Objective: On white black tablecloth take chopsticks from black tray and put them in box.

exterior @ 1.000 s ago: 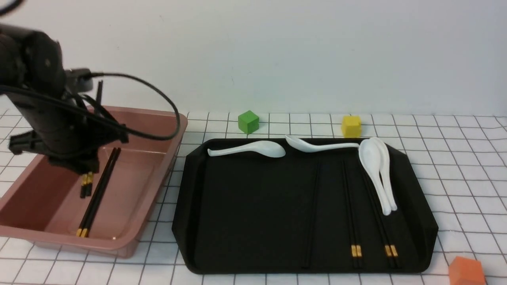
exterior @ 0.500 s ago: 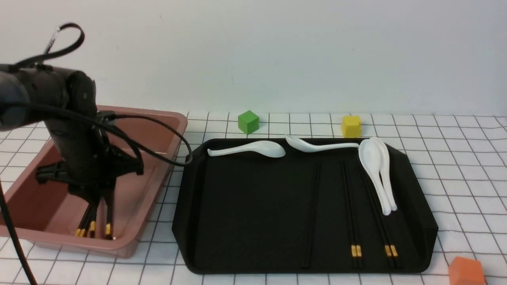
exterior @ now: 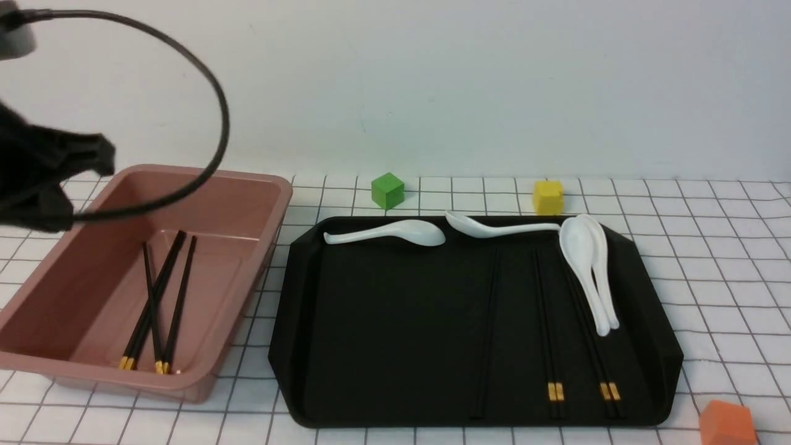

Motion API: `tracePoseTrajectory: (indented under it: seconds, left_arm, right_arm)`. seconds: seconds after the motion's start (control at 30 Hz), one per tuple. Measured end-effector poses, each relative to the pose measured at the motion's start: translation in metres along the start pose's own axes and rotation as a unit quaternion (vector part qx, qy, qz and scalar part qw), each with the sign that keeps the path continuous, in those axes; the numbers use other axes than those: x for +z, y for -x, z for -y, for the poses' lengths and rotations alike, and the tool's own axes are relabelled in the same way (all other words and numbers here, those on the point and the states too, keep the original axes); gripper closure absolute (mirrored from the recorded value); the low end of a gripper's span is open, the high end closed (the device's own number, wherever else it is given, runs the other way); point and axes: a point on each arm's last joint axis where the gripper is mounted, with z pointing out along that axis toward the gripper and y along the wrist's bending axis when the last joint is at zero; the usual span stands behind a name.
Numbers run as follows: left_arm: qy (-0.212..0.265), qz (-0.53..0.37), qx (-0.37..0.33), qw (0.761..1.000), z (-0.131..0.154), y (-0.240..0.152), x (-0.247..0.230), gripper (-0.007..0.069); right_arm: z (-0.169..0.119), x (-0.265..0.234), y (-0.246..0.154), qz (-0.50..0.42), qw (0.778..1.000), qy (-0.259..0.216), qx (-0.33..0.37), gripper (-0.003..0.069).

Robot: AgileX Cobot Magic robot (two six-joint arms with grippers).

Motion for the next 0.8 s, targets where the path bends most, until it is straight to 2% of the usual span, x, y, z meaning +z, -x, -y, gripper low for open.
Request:
tracePoseTrajectory:
  seconds: [0.17, 0.27, 0.33, 0.43, 0.53, 0.8]
  left_arm:
    - [-0.089, 0.112, -0.019, 0.989, -0.014, -0.081, -0.037, 0.0638]
    - [-0.16, 0.207, -0.049, 0.964, -0.02, -0.125, -0.045, 0.0638]
    - [-0.198, 0.281, -0.066, 0.937, -0.028, -0.156, -0.044, 0.0638]
    - [-0.217, 0.35, -0.067, 0.909, -0.038, -0.186, -0.043, 0.0638]
    - [-0.23, 0.375, -0.077, 0.895, -0.043, -0.203, -0.039, 0.0638]
    - [-0.239, 0.429, -0.097, 0.866, -0.046, -0.201, -0.043, 0.0638]
  right_arm:
    - [0.0, 0.0, 0.0, 0.0, 1.0, 0.0, 0.0, 0.042]
    - [0.0, 0.0, 0.0, 0.0, 1.0, 0.0, 0.0, 0.0419]
    - [0.0, 0.0, 0.0, 0.0, 1.0, 0.0, 0.0, 0.0419]
    - [0.0, 0.0, 0.0, 0.0, 1.0, 0.0, 0.0, 0.0419]
    - [0.0, 0.0, 0.0, 0.0, 1.0, 0.0, 0.0, 0.0419]
    - [0.0, 0.0, 0.0, 0.0, 1.0, 0.0, 0.0, 0.0419]
